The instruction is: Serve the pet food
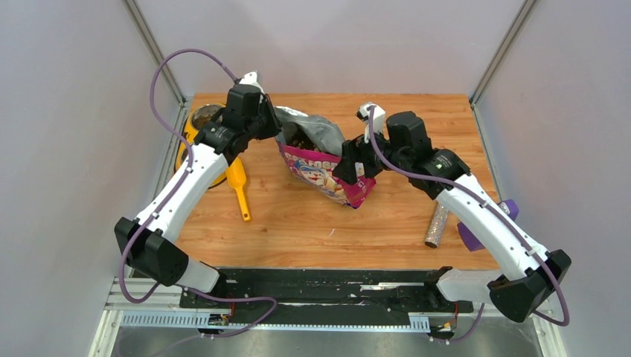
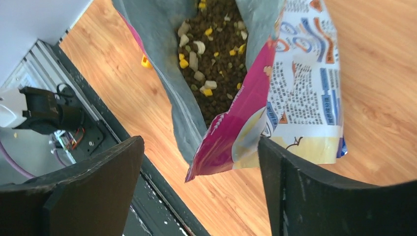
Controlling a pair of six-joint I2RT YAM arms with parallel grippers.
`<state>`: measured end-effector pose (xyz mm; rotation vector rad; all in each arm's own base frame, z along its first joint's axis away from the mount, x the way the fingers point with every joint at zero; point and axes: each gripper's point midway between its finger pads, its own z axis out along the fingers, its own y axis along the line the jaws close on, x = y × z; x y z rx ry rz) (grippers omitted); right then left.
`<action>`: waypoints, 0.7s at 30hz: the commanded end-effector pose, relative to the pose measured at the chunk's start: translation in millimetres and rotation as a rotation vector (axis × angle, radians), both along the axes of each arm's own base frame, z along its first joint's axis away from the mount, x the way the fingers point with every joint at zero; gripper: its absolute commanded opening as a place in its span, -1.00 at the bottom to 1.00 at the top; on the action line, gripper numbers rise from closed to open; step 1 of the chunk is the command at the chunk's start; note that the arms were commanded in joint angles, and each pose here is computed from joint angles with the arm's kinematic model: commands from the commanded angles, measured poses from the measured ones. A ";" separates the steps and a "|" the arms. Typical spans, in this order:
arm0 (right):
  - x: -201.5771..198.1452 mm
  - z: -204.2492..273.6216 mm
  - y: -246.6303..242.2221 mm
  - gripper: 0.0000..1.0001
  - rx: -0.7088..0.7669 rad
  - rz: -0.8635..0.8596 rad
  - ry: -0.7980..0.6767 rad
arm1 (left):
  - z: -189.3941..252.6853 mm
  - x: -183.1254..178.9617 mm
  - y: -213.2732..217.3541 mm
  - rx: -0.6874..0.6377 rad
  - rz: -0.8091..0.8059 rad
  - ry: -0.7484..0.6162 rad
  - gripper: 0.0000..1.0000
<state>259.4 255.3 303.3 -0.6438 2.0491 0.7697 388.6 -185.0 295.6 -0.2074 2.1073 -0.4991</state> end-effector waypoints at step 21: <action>35.3 5.9 3.0 -1.00 -0.115 0.087 -0.301 | 86.1 -1.3 -8.4 -0.096 -0.222 -0.224 -0.02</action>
